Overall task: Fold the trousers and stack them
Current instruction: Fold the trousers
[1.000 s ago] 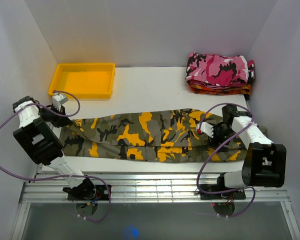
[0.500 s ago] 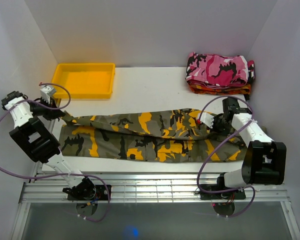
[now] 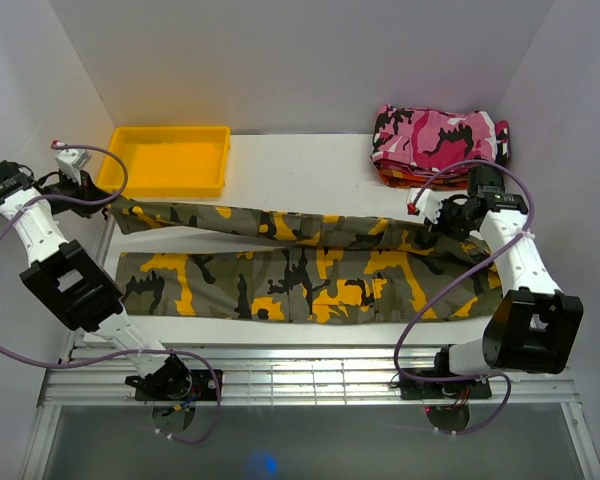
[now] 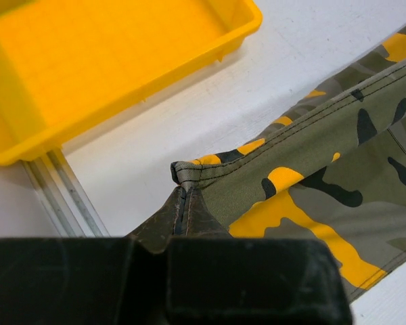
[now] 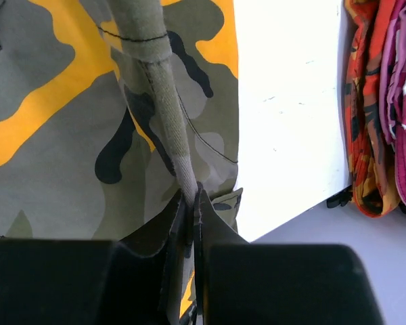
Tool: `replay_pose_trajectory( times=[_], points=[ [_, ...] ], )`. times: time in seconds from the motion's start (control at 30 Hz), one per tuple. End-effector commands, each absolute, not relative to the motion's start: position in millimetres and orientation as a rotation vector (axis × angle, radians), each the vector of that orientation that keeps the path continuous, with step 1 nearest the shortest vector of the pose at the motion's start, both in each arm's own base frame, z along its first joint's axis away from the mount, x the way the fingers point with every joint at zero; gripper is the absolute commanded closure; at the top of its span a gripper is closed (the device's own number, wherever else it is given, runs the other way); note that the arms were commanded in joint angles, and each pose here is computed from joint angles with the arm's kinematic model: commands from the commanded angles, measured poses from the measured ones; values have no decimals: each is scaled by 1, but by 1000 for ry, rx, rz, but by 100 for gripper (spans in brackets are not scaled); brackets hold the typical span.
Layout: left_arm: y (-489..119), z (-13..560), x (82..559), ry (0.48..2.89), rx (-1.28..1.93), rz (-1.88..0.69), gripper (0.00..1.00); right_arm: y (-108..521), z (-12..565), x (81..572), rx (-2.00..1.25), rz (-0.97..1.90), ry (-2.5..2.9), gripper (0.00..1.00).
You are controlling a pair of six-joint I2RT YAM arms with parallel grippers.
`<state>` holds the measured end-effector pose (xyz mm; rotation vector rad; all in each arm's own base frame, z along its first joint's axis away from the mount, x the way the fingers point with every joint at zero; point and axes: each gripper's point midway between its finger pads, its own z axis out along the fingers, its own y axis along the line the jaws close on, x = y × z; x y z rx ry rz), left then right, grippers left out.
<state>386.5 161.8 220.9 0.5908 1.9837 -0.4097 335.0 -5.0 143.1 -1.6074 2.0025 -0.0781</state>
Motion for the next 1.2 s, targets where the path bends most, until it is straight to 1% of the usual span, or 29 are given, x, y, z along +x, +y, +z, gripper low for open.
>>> replay_pose_trajectory(
  times=[0.0, 0.37, 0.47, 0.6, 0.67, 0.83, 0.93, 1.07, 1.17],
  points=[
    [185, 272, 385, 1848, 635, -200, 100, -17, 171, 333, -1579, -135, 1987, 92],
    [197, 289, 363, 1766, 594, -173, 100, -34, 200, 336, -1501, -174, 1947, 92],
    [198, 291, 356, 1750, 603, -154, 100, -38, 205, 332, -1492, -150, 1951, 92],
    [202, 294, 346, 1720, 606, -136, 100, -36, 195, 316, -1536, -122, 1949, 92],
    [202, 287, 342, 1730, 600, -140, 100, -35, 189, 306, -1565, -115, 1947, 92],
    [198, 259, 334, 1765, 639, -150, 100, -27, 145, 272, -1654, -5, 1996, 92],
    [195, 240, 327, 1797, 641, -169, 100, -30, 120, 255, -1709, 5, 2030, 92],
    [195, 209, 306, 1838, 687, -148, 100, -27, 102, 236, -1754, 27, 2033, 92],
    [187, 180, 279, 1890, 694, -188, 100, -27, 85, 223, -1787, 57, 2053, 92]
  ],
)
